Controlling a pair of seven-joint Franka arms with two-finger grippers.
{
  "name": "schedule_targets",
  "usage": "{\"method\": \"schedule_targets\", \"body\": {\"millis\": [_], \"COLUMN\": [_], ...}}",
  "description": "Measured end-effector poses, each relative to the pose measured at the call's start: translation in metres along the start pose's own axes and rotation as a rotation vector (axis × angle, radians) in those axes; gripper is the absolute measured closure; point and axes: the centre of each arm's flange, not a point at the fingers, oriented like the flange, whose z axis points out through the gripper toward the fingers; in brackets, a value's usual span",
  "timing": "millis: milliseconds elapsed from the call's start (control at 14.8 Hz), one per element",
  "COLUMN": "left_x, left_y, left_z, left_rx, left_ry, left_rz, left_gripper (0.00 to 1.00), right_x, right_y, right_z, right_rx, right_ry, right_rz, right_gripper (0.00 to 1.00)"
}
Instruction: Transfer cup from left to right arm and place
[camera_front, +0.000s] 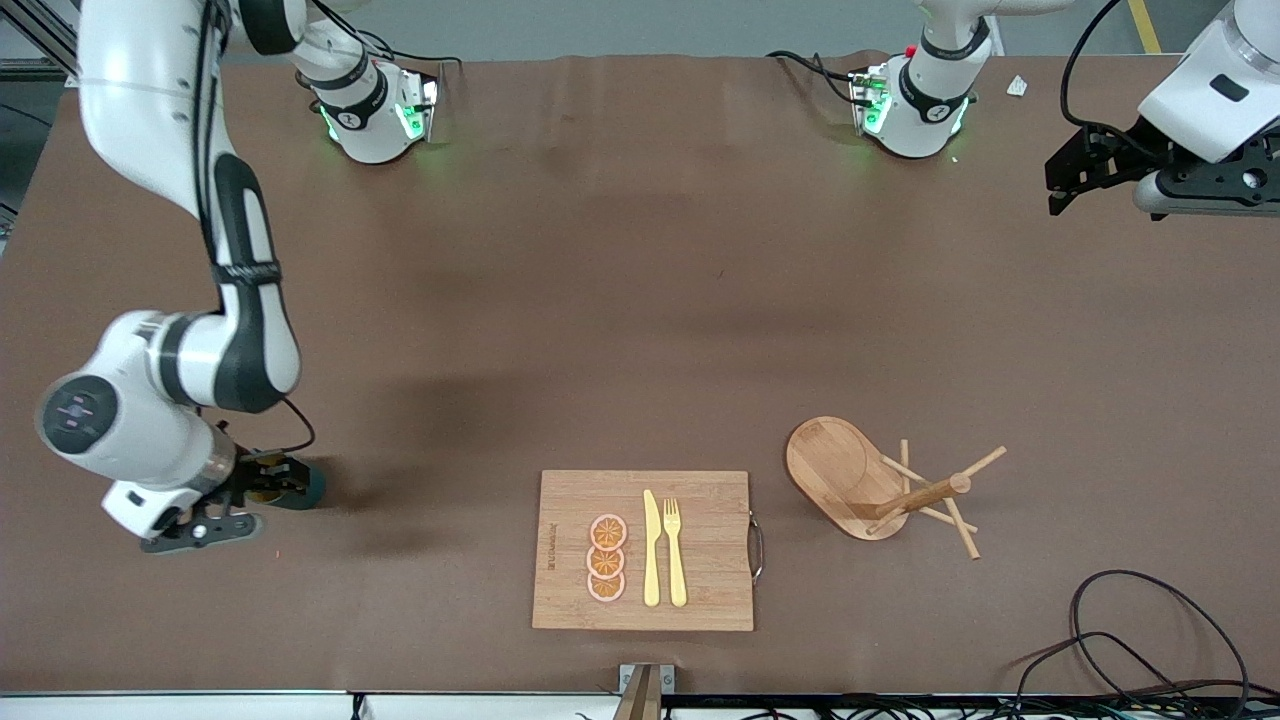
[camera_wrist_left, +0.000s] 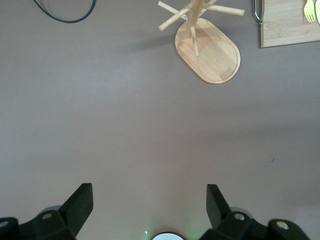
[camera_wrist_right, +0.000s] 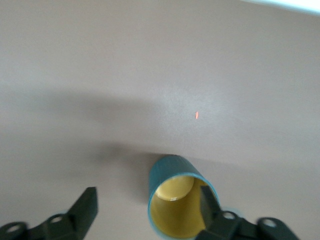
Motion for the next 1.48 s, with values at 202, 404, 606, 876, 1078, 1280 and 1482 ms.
{"method": "schedule_targets", "body": {"millis": [202, 404, 606, 876, 1078, 1280, 1482], "left_x": [0.000, 0.000, 0.000, 0.000, 0.000, 0.000, -0.001], "left_y": [0.000, 0.001, 0.001, 0.003, 0.003, 0.003, 0.003], "left_z": [0.001, 0.001, 0.001, 0.000, 0.000, -0.001, -0.002], "left_rx": [0.000, 0.000, 0.000, 0.000, 0.000, 0.000, 0.000], "left_ry": [-0.001, 0.000, 0.001, 0.002, 0.004, 0.004, 0.006], "left_rz": [0.001, 0.001, 0.002, 0.005, 0.006, 0.006, 0.006], "left_gripper": [0.00, 0.00, 0.00, 0.00, 0.00, 0.00, 0.00], "right_x": [-0.021, -0.050, -0.070, -0.073, -0.079, -0.086, -0.097], "right_y": [0.003, 0.011, 0.015, 0.018, 0.021, 0.022, 0.023], "right_z": [-0.103, -0.173, -0.206, -0.229, -0.228, -0.243, -0.271], "right_rx": [0.068, 0.072, 0.080, 0.081, 0.082, 0.061, 0.068], "right_ry": [-0.001, -0.016, -0.044, -0.034, -0.081, -0.085, -0.044], "right_rz": [0.064, 0.137, 0.184, 0.198, 0.203, 0.208, 0.210], "right_gripper": [0.00, 0.00, 0.00, 0.00, 0.00, 0.00, 0.00]}}
